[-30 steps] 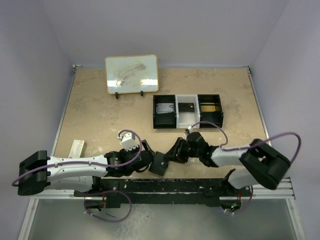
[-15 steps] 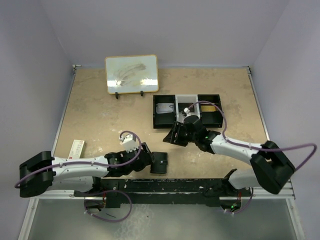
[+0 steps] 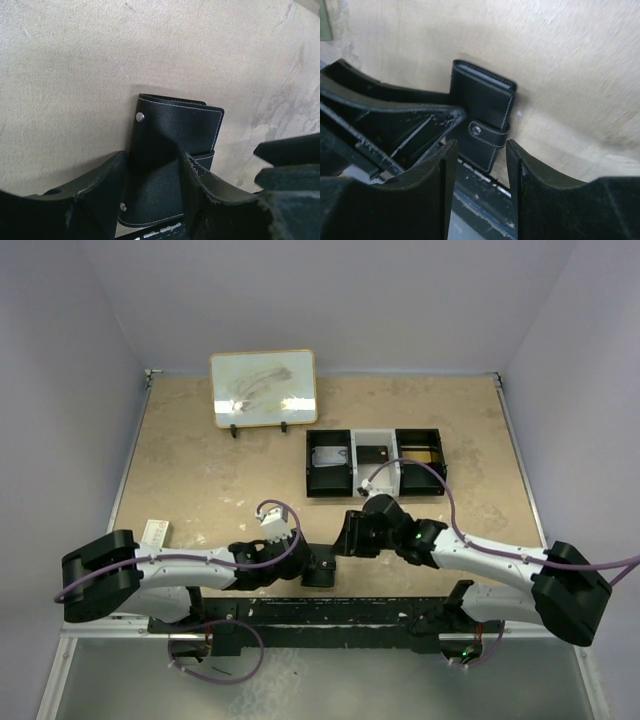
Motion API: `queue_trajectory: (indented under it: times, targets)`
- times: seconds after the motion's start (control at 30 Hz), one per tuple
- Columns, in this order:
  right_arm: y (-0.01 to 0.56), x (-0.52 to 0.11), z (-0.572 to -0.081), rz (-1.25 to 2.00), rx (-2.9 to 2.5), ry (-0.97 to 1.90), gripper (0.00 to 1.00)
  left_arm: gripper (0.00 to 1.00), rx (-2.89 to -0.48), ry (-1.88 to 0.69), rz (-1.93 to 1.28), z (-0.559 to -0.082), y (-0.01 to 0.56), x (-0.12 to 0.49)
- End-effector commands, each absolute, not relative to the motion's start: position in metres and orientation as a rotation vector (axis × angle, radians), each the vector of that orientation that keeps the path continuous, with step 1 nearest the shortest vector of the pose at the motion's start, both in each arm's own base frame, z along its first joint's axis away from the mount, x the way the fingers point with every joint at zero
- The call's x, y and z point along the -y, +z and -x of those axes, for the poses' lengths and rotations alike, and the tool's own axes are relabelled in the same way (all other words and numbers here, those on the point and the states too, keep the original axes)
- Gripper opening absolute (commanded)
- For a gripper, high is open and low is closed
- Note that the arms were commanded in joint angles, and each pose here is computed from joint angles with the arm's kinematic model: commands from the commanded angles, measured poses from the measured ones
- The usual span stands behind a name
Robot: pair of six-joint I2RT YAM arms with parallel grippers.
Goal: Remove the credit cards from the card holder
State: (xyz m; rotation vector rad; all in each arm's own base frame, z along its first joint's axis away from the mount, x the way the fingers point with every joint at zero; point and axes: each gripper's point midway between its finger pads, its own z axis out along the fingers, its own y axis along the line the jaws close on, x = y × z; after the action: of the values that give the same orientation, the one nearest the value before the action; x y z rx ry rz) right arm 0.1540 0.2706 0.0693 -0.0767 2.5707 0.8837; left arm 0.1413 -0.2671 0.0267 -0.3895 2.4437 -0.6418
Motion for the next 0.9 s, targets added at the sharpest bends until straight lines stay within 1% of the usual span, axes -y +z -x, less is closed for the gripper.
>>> queue_trajectory:
  times: [0.0, 0.1, 0.2, 0.4, 0.6, 0.73, 0.87]
  targets:
    - [0.090, -0.295, -0.138, -0.099, -2.550, 1.174, 0.48, 0.42, -2.473, -0.612, 0.392, -0.138, 0.017, 0.264]
    - [0.098, -0.310, -0.130, -0.187, -2.545, 1.329, 0.51, 0.36, -2.489, -0.615, 0.385, -0.135, 0.014, 0.265]
    - [0.099, -0.317, -0.128, -0.277, -2.581, 1.328, 0.50, 0.33, -2.499, -0.616, 0.401, -0.132, 0.011, 0.262]
    - [0.083, -0.313, -0.133, -0.275, -2.650, 1.092, 0.51, 0.31, -2.492, -0.649, 0.408, -0.130, 0.010, 0.262]
    - [0.061, -0.289, -0.140, -0.203, -2.679, 0.776, 0.49, 0.30, -2.480, -0.634, 0.402, -0.132, 0.012, 0.260]
    - [0.048, -0.283, -0.139, -0.135, -2.722, 0.653, 0.48, 0.30, -2.476, -0.637, 0.396, -0.133, 0.011, 0.260]
    - [0.035, -0.287, -0.135, -0.091, -2.768, 0.581, 0.49, 0.30, -2.482, -0.637, 0.392, -0.132, 0.009, 0.261]
